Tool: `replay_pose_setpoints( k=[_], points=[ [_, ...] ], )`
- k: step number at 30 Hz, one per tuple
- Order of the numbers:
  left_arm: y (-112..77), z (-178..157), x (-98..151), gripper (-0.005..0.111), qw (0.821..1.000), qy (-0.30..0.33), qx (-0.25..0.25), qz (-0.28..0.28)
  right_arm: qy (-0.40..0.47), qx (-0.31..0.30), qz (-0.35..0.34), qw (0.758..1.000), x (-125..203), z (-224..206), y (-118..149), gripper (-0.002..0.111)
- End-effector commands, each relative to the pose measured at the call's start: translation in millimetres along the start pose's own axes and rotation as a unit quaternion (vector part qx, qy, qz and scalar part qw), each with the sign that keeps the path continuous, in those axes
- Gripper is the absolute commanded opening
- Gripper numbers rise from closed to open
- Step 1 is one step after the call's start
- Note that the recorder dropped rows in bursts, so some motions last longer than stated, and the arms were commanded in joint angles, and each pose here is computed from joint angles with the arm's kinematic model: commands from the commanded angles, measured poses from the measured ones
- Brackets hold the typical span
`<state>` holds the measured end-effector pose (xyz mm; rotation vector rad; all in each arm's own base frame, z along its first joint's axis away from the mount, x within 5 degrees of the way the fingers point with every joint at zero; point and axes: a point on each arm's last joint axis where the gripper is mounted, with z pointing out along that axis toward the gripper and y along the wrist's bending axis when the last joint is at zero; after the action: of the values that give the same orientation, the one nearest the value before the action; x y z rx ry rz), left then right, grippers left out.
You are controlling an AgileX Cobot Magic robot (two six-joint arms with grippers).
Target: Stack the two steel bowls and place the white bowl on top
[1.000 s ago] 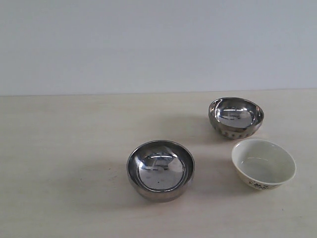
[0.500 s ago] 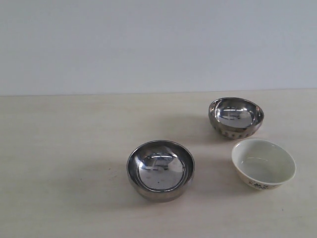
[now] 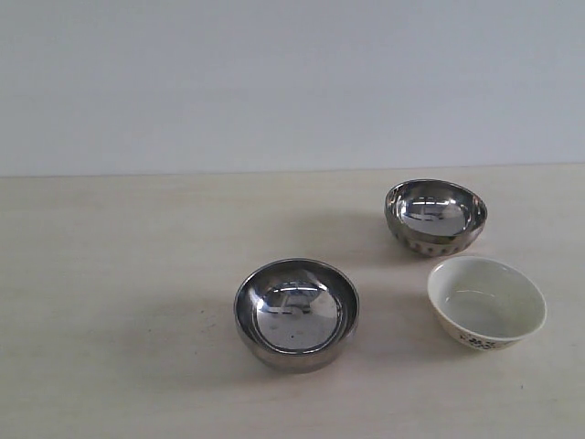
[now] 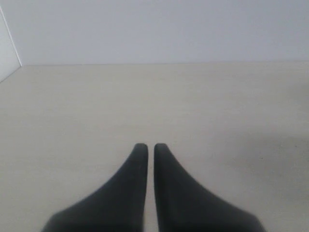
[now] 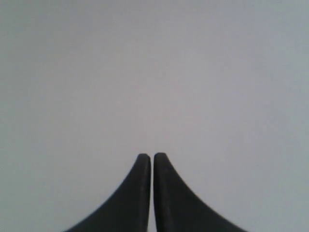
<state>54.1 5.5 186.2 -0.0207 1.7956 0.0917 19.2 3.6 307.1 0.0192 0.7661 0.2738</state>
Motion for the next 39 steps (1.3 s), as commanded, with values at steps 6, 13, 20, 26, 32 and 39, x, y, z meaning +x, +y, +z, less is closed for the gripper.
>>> replay_pose_setpoints(
  k=[6, 13, 20, 26, 32, 39],
  points=[
    [-0.3, 0.1, 1.0, 0.004, 1.0, -0.001, 0.001, -0.004, 0.122, 0.034, 0.015, 0.992, -39.7, 37.6, 5.3, 0.0],
    [-0.3, 0.1, 1.0, 0.004, 1.0, -0.001, 0.001, -0.004, 0.253, 0.069, 0.032, 0.964, -34.2, 87.4, 2.4, 0.0],
    [-0.3, 0.1, 1.0, 0.004, 1.0, -0.001, 0.001, -0.004, 0.385, 0.093, 0.013, 0.918, 2.0, 133.3, -6.0, 0.0],
    [-0.3, 0.1, 1.0, 0.004, 1.0, -0.001, 0.001, -0.004, 0.521, 0.093, -0.02, 0.848, 61.0, 165.6, -17.1, 0.0],
    [-0.3, 0.1, 1.0, 0.004, 1.0, -0.001, 0.001, -0.004, 0.601, 0.064, 0.009, 0.796, 127.1, 192.9, -21.4, 0.0],
    [-0.3, 0.1, 1.0, 0.004, 1.0, -0.001, 0.001, -0.004, 0.662, 0.069, 0.019, 0.746, 203.3, 208.8, -34.9, 0.0]
  ],
)
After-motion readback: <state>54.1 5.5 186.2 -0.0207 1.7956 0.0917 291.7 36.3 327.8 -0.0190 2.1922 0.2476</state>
